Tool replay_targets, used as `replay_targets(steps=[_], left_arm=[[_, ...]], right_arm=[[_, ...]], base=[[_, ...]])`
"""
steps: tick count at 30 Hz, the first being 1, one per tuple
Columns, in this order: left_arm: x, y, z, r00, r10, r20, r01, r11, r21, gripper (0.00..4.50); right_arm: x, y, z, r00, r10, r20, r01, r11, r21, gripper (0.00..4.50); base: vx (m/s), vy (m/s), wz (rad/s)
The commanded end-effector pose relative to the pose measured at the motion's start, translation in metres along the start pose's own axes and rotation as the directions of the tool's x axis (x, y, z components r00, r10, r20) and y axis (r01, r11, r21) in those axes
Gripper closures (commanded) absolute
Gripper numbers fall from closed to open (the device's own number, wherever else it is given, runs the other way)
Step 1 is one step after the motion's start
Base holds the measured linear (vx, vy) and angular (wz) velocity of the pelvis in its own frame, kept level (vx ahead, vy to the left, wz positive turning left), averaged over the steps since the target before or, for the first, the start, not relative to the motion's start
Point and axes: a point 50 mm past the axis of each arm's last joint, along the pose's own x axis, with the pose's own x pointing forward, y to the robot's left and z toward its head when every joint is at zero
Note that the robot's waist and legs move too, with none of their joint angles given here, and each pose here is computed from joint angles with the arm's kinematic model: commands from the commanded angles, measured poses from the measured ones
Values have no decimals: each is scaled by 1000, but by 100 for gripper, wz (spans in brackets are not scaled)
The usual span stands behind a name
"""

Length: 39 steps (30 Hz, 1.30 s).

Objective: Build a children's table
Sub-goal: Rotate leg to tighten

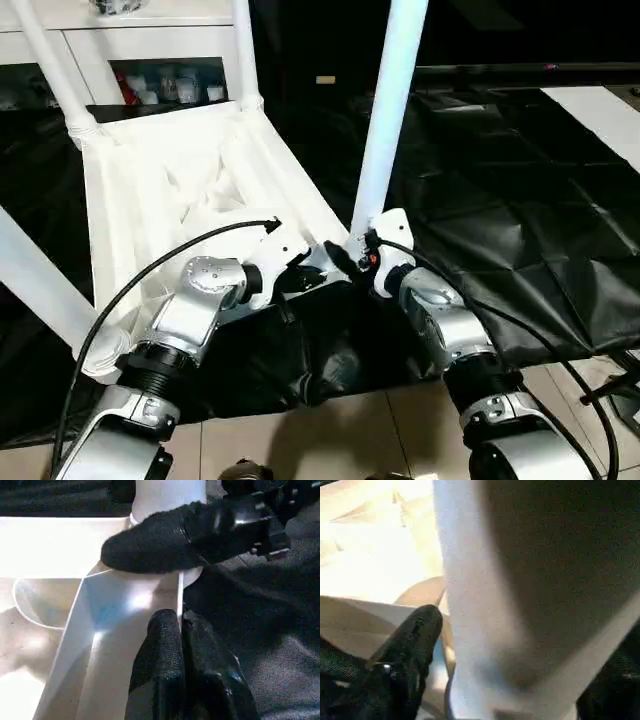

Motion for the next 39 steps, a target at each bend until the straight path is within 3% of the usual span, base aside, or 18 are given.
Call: replay_targets(steps=[1,4,5,10,13,19,31,37,39], left_arm=[[14,-17,36,983,-126,136,113,989,97,450],[8,-16,34,976,-184,118,171,978,116,450],[3,-14,32,970,-222,102,208,970,129,450],[-2,-11,29,962,-260,79,248,959,136,450],[-8,-9,26,948,-313,55,303,943,137,450],[-13,-5,24,939,-343,35,336,932,133,450],[-23,-2,18,917,-399,-6,397,910,119,450],[-21,0,19,934,-358,0,355,926,130,450],[-14,4,22,963,-270,20,265,955,133,450]], right_arm=[[11,44,-7,960,275,-50,-277,960,-39,42],[3,33,-5,938,343,-55,-346,935,-76,42],[-5,27,-3,899,432,-67,-436,895,-88,42],[-14,21,-3,848,521,-100,-530,843,-94,42],[-23,14,-5,788,601,-137,-614,785,-87,42],[-32,8,-3,711,682,-169,-700,710,-78,106],[-46,8,-4,564,799,-207,-817,576,-2,187],[-43,11,-7,588,783,-205,-802,597,-17,193],[-30,11,-9,724,667,-176,-684,727,-64,194]], base=[[0,0,0],[0,0,0],[0,0,0],[0,0,0],[0,0,0],[0,0,0],[0,0,0],[0,0,0],[0,0,0]])
